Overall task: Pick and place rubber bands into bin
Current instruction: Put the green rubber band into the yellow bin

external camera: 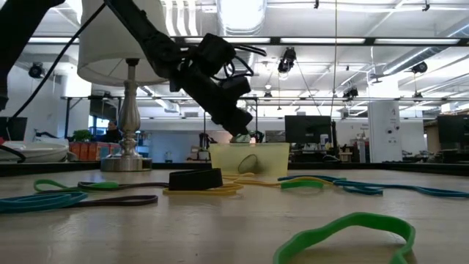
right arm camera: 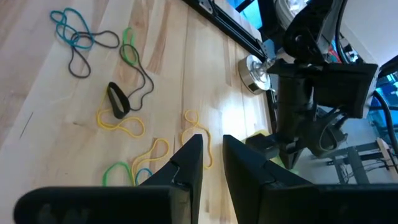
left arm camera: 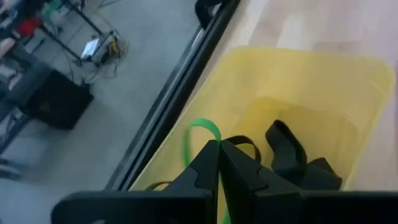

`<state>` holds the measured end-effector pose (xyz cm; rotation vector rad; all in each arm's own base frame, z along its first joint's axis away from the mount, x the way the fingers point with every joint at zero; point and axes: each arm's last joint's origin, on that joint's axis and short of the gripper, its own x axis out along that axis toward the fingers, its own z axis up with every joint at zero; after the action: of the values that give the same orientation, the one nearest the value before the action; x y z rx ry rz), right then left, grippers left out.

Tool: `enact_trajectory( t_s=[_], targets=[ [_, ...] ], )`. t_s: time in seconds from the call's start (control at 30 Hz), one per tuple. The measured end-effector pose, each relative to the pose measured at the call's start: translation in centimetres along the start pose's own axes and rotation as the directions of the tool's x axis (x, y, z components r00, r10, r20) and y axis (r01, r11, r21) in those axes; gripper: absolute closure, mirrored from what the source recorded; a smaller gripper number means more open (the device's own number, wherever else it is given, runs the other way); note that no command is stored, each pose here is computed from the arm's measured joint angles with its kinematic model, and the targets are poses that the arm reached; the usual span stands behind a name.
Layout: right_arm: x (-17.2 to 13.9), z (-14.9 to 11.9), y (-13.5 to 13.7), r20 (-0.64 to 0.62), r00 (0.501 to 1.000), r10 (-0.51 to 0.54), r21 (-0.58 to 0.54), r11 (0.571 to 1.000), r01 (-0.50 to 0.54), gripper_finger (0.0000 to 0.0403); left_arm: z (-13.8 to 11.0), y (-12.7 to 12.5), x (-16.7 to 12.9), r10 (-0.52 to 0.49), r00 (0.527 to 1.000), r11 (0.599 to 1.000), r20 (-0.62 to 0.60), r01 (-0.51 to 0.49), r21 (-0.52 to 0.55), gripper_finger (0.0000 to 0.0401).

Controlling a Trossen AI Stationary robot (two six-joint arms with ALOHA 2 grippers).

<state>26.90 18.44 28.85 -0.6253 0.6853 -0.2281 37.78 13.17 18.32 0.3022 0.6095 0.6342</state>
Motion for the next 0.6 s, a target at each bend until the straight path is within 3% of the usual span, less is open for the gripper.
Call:
enact_trajectory(
  t_s=[0.6],
  targets=[
    [0.02,-0.01,0.01,0.0,1.0,0.001,0.004,1.0,-0.001,0.0346,-0.46,0.31,0.31,-0.144,0.989,0.989,-0.025,0.143,-0.041,0.0393]
  ],
)
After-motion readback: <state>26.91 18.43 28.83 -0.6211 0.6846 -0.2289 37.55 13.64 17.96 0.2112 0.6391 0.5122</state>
